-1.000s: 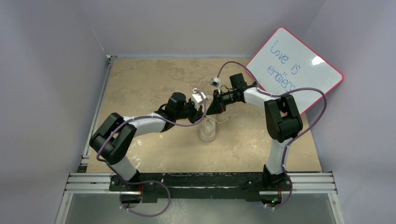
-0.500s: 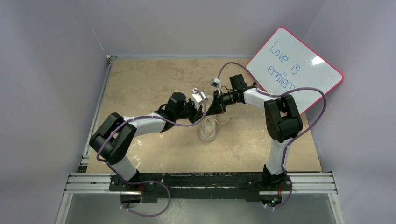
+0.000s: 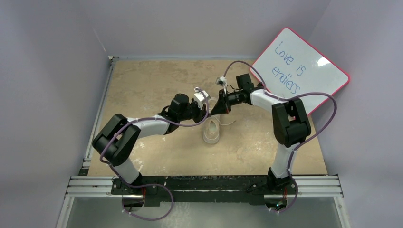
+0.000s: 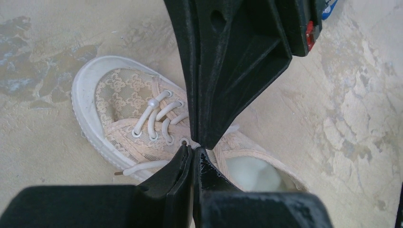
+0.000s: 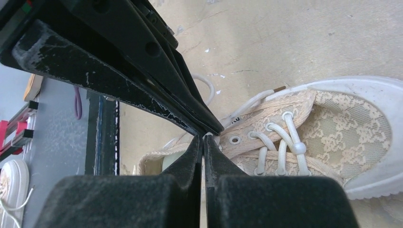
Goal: Tie the shoes
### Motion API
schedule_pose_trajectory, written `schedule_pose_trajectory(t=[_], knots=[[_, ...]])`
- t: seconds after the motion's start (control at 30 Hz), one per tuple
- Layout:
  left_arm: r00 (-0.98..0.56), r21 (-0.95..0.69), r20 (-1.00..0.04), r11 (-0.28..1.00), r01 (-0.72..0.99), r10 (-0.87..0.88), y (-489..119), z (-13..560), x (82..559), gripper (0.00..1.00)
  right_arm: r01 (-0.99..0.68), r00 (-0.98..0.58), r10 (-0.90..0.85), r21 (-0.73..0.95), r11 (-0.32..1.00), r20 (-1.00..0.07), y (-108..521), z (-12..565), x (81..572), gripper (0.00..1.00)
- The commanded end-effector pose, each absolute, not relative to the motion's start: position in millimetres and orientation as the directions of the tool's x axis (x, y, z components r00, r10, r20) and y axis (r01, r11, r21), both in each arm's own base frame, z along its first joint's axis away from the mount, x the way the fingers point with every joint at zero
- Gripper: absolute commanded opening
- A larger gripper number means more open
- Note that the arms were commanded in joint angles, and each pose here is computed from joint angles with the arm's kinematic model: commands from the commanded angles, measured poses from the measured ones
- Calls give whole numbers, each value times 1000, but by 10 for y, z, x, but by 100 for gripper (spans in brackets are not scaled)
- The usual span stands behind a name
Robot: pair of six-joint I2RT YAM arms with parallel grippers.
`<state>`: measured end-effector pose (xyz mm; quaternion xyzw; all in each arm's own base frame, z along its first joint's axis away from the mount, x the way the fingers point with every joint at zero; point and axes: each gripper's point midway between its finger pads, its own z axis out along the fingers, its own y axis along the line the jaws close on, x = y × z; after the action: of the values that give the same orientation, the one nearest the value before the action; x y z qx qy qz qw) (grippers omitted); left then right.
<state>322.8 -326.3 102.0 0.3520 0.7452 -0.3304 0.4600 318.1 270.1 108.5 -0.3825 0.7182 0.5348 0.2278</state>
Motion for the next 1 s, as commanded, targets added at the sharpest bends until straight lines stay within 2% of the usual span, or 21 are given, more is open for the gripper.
schedule_pose_trajectory(t=[0.0, 0.23, 0.57, 0.83, 0.97], knots=[[-297, -196, -951, 578, 792, 85, -3331, 1227, 3438, 0, -801, -591, -251, 596, 65, -767, 2746, 1454, 3082, 0], [-295, -229, -955, 618, 752, 6, -3321, 1206, 3531, 0, -747, -664, -164, 660, 85, -730, 2801, 1558, 3080, 0], [-239, -312, -950, 689, 654, -203, -3206, 1346, 3728, 0, -661, -750, -27, 748, 66, -661, 3021, 1737, 2966, 0], [-210, -394, -916, 663, 636, -343, -3270, 1437, 3764, 0, -466, -864, 171, 881, 84, -473, 3078, 1843, 3089, 0], [-208, -430, -895, 637, 639, -396, -3332, 1404, 3767, 0, -382, -901, 187, 920, 86, -392, 3194, 1832, 3060, 0]])
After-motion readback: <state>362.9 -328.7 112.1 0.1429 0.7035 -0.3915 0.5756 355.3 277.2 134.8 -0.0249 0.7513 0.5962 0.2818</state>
